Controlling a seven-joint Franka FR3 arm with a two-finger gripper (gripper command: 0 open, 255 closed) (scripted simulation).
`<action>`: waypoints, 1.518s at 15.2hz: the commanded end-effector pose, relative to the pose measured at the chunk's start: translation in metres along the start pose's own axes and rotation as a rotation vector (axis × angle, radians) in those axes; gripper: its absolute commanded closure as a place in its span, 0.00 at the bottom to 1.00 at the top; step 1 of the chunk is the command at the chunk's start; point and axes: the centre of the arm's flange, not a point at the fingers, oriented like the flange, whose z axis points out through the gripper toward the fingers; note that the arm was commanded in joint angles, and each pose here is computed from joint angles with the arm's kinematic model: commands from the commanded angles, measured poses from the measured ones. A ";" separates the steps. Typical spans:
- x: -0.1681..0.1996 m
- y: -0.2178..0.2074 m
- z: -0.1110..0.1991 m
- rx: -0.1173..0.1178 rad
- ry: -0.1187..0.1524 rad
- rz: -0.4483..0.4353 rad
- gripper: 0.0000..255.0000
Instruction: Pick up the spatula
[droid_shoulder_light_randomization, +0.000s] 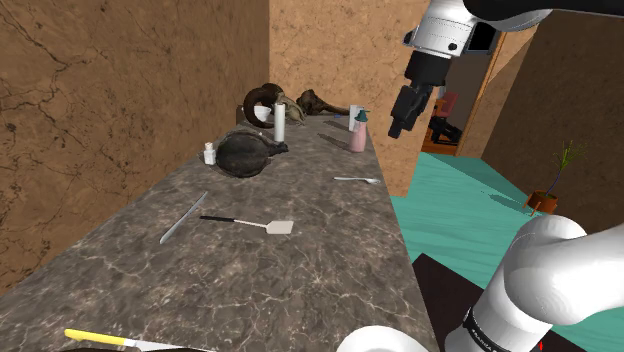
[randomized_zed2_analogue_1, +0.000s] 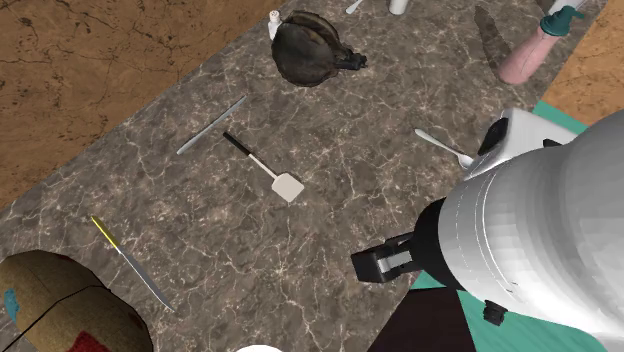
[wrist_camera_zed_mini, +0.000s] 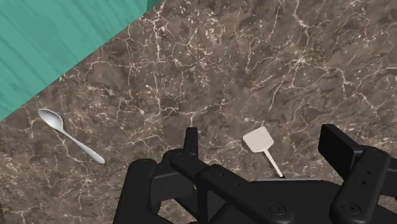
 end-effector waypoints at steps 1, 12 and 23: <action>0.000 0.000 0.000 0.000 0.000 0.000 0.00; 0.105 -0.026 0.101 0.007 -0.024 -0.154 0.00; 0.202 -0.068 0.203 0.014 -0.048 -0.309 0.00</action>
